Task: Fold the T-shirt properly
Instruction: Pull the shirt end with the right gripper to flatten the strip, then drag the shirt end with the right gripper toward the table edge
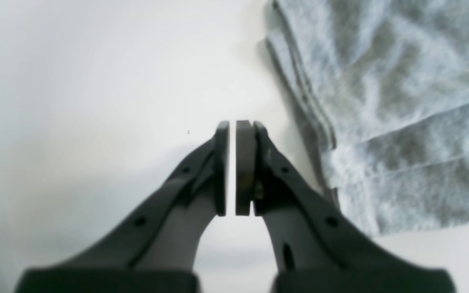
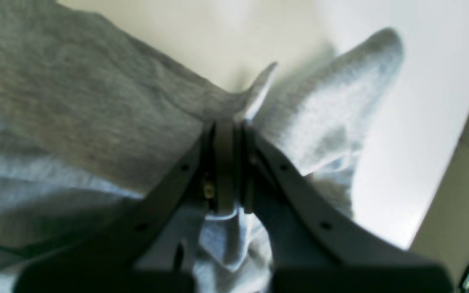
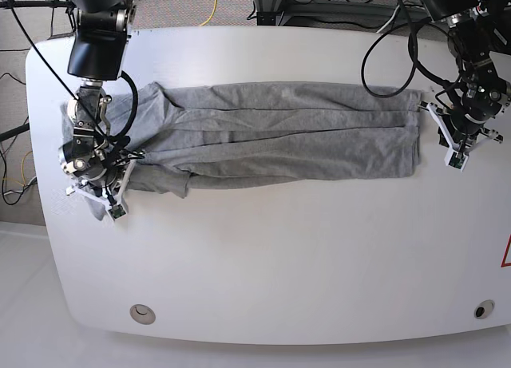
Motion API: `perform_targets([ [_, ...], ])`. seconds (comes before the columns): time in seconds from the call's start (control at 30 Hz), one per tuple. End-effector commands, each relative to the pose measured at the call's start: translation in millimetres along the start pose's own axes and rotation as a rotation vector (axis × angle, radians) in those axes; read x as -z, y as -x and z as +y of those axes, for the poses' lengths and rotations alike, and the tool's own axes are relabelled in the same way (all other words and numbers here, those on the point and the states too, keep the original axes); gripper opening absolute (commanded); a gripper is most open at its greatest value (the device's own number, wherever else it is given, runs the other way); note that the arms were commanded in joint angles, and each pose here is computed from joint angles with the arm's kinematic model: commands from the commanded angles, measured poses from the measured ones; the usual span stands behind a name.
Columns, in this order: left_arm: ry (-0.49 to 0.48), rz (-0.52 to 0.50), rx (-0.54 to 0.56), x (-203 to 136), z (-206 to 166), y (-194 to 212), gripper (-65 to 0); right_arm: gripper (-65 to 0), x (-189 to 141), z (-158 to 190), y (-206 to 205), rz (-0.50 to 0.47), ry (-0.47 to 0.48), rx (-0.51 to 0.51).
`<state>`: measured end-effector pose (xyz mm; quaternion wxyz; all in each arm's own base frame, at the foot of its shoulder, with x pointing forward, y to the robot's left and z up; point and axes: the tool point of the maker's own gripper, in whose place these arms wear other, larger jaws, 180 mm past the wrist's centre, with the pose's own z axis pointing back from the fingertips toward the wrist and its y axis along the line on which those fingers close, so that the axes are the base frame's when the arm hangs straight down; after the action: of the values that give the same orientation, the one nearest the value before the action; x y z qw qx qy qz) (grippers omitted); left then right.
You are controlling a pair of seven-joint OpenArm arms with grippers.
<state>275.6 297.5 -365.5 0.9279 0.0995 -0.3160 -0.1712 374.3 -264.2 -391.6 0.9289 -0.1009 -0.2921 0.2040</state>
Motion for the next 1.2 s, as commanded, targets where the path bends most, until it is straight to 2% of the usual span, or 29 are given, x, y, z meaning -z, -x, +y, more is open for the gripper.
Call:
perform_targets([
  [0.0,-0.019,-0.033,0.007,-4.0,8.1,-11.2,-63.3,-65.0,-8.7,-20.9,-15.3,-0.037,0.048,-0.003],
  [0.2,-0.019,-0.033,0.007,-4.0,8.1,-11.2,-63.3,-65.0,-12.6,-35.4,-11.1,-0.026,0.076,-0.012],
  [0.6,-0.019,-0.034,0.007,-3.7,8.0,-11.1,-63.3,-65.0,-15.2,-42.1,-18.3,-0.041,0.089,-0.012],
  [0.97,-0.019,-0.034,0.007,-3.7,8.0,-11.1,-63.3,-65.0,-12.1,-29.1,-36.7,-0.081,0.059,-0.004],
  [1.17,-0.019,-0.034,0.007,-3.7,8.0,-11.1,-63.3,-65.0,-7.7,-27.6,-35.1,-0.071,0.049,0.007],
])
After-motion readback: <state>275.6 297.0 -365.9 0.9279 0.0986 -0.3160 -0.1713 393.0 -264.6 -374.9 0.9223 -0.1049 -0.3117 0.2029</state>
